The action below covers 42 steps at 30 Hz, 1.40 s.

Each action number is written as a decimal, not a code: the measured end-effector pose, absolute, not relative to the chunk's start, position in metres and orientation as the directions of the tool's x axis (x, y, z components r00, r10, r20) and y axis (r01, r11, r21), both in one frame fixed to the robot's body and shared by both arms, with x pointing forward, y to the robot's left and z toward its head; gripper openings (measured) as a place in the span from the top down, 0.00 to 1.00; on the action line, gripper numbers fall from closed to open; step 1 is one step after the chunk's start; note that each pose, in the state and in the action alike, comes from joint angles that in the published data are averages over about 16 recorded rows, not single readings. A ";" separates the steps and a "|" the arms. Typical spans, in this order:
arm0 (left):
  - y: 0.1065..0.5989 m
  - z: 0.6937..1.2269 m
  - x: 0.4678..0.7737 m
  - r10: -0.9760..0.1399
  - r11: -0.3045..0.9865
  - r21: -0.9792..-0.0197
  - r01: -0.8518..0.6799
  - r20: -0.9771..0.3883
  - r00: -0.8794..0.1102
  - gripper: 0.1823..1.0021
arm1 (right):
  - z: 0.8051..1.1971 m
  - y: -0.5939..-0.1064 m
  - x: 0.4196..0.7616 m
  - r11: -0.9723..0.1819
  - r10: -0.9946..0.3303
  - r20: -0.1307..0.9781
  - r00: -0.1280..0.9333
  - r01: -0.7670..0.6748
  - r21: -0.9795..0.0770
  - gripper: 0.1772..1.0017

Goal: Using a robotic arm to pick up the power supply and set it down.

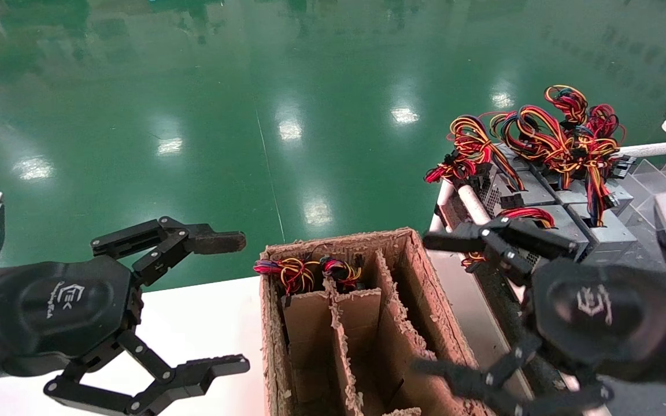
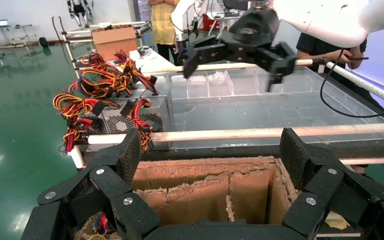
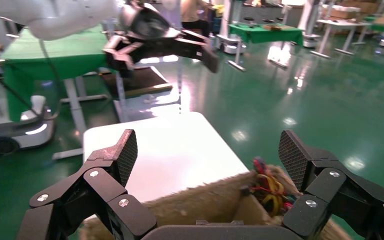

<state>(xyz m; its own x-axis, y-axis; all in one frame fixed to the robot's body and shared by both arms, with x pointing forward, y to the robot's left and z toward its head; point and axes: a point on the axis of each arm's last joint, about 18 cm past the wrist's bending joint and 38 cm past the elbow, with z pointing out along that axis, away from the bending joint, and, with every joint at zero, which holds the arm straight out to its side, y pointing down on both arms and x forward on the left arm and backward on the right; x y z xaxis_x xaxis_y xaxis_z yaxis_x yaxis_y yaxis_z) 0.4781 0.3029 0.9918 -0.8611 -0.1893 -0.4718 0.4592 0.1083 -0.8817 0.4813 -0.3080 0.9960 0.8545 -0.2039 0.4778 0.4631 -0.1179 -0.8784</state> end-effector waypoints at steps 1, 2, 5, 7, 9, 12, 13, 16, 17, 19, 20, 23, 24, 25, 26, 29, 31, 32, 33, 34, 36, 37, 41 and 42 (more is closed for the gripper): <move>0.303 0.992 0.478 -0.189 0.108 -0.882 0.459 -0.472 -0.861 0.00 | 0.995 -0.306 0.480 -0.116 -0.196 0.478 0.856 0.464 -0.878 0.00; 0.303 0.992 0.478 -0.189 0.108 -0.882 0.459 -0.472 -0.861 0.00 | 0.994 -0.305 0.478 -0.115 -0.189 0.478 0.858 0.464 -0.878 0.00; 0.303 0.992 0.478 -0.190 0.108 -0.882 0.459 -0.472 -0.861 0.00 | 0.992 -0.301 0.474 -0.111 -0.174 0.478 0.861 0.465 -0.878 0.00; 0.303 0.992 0.478 -0.190 0.108 -0.882 0.459 -0.472 -0.861 0.00 | 0.991 -0.300 0.473 -0.109 -0.167 0.478 0.862 0.466 -0.878 0.00; 0.303 0.992 0.478 -0.190 0.108 -0.882 0.459 -0.472 -0.861 0.00 | 0.990 -0.299 0.472 -0.108 -0.163 0.478 0.863 0.466 -0.878 0.00; 0.303 0.992 0.478 -0.190 0.108 -0.882 0.459 -0.472 -0.861 0.00 | 0.990 -0.299 0.471 -0.106 -0.161 0.478 0.864 0.466 -0.878 0.00; 0.303 0.992 0.478 -0.190 0.108 -0.882 0.459 -0.472 -0.861 0.00 | 0.990 -0.299 0.471 -0.106 -0.161 0.478 0.863 0.466 -0.878 0.00; 0.303 0.992 0.478 -0.190 0.108 -0.882 0.459 -0.472 -0.861 0.00 | 0.991 -0.299 0.472 -0.107 -0.164 0.478 0.863 0.466 -0.878 0.00; 0.303 0.992 0.478 -0.190 0.108 -0.882 0.459 -0.472 -0.861 0.00 | 0.991 -0.300 0.472 -0.107 -0.166 0.478 0.863 0.466 -0.878 0.00; 0.303 0.992 0.478 -0.190 0.108 -0.882 0.459 -0.472 -0.861 0.00 | 0.991 -0.300 0.473 -0.107 -0.167 0.478 0.862 0.466 -0.878 0.00; 0.303 0.992 0.478 -0.190 0.108 -0.882 0.459 -0.472 -0.861 0.00 | 0.991 -0.300 0.473 -0.107 -0.168 0.478 0.862 0.466 -0.878 0.00; 0.303 0.992 0.478 -0.190 0.108 -0.882 0.459 -0.472 -0.861 0.00 | 0.991 -0.301 0.473 -0.108 -0.170 0.477 0.862 0.465 -0.879 0.00; 0.303 0.992 0.478 -0.190 0.108 -0.882 0.459 -0.472 -0.861 0.00 | 0.991 -0.301 0.474 -0.108 -0.171 0.477 0.862 0.465 -0.879 0.00; 0.303 0.992 0.478 -0.190 0.108 -0.882 0.459 -0.472 -0.861 0.00 | 0.991 -0.301 0.474 -0.109 -0.172 0.477 0.862 0.465 -0.879 0.00; 0.303 0.992 0.478 -0.190 0.108 -0.882 0.459 -0.472 -0.861 0.00 | 0.992 -0.301 0.474 -0.109 -0.172 0.477 0.862 0.465 -0.879 0.00; 0.303 0.992 0.478 -0.190 0.108 -0.882 0.459 -0.472 -0.861 0.00 | 0.992 -0.301 0.474 -0.110 -0.174 0.477 0.861 0.465 -0.879 0.00; 0.303 0.992 0.478 -0.190 0.108 -0.882 0.459 -0.472 -0.861 0.00 | 0.992 -0.301 0.474 -0.110 -0.175 0.477 0.861 0.464 -0.879 0.00; 0.303 0.992 0.478 -0.190 0.108 -0.882 0.459 -0.472 -0.861 0.00 | 0.992 -0.301 0.475 -0.110 -0.175 0.477 0.861 0.464 -0.879 0.00; 0.303 0.992 0.478 -0.190 0.108 -0.882 0.459 -0.472 -0.861 0.00 | 0.992 -0.302 0.475 -0.110 -0.175 0.477 0.861 0.464 -0.879 0.00; 0.303 0.992 0.478 -0.190 0.108 -0.882 0.459 -0.472 -0.861 0.00 | 0.992 -0.302 0.475 -0.110 -0.176 0.477 0.861 0.464 -0.879 0.00; 0.303 0.992 0.478 -0.190 0.108 -0.882 0.459 -0.472 -0.861 0.00 | 0.992 -0.302 0.475 -0.110 -0.176 0.477 0.861 0.464 -0.879 0.00; 0.303 0.992 0.478 -0.190 0.108 -0.882 0.459 -0.472 -0.861 0.00 | 0.992 -0.302 0.475 -0.111 -0.176 0.477 0.861 0.464 -0.879 0.00; 0.303 0.992 0.478 -0.190 0.108 -0.882 0.459 -0.472 -0.861 0.00 | 0.992 -0.302 0.475 -0.111 -0.177 0.477 0.861 0.464 -0.879 0.00; 0.303 0.992 0.478 -0.190 0.108 -0.882 0.459 -0.472 -0.861 0.00 | 0.992 -0.302 0.475 -0.111 -0.177 0.477 0.861 0.464 -0.879 0.00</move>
